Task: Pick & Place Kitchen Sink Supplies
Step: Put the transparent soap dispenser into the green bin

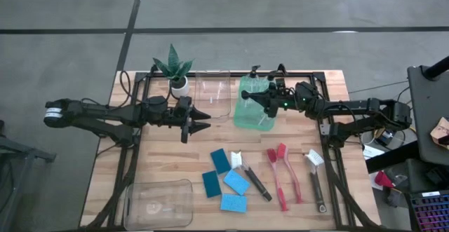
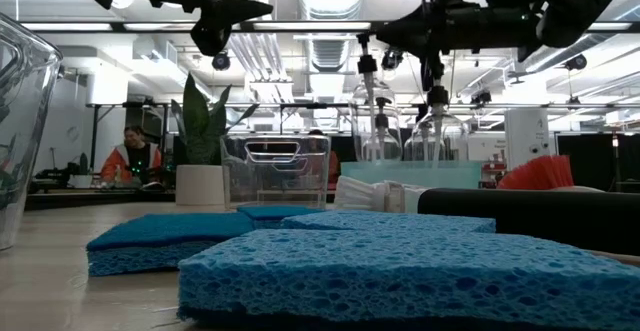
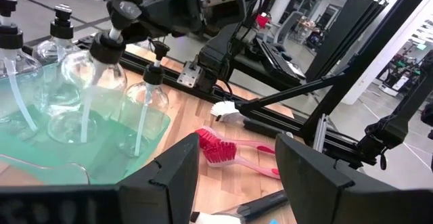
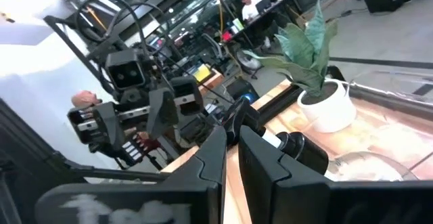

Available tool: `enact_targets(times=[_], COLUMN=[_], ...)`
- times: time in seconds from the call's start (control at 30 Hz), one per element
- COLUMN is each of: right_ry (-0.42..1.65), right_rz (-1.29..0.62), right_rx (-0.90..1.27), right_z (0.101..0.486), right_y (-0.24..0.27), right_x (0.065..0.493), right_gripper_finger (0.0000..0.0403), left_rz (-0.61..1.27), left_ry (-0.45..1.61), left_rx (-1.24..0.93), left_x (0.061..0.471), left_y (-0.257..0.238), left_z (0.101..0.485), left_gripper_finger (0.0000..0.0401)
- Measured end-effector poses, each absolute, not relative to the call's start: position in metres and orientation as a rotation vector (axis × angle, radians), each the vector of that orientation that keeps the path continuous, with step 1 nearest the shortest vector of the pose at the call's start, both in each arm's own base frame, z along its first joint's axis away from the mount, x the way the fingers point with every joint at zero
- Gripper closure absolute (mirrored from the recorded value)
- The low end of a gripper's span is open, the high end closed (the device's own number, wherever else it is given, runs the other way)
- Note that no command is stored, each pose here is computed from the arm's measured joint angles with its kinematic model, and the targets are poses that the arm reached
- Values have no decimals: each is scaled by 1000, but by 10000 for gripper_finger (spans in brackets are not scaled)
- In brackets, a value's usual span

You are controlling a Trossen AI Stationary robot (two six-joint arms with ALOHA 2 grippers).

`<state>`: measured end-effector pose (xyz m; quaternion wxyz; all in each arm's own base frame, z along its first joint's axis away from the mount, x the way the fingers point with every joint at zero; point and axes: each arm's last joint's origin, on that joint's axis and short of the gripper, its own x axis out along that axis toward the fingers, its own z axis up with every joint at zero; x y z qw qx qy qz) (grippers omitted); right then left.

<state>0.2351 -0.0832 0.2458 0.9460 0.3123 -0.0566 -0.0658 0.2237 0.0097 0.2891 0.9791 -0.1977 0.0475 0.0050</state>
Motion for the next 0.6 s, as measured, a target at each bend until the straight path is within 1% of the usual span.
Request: enact_targets(times=[0.1,0.27,0.6], right_ry=[-131,-134,-127], right_rz=[-127,-127,-124], right_rx=[646,663,707], right_z=[249,249,246], right_y=[-87,-94,-103], right_x=[231,224,219], right_gripper_finger=[376,390,394], left_rz=[12,13,14], left_ry=[102,102,102], left_rx=[-398,-398,-405], left_x=[224,224,224], left_y=[10,10,10], left_z=[288,288,288], left_gripper_finger=[206,206,206])
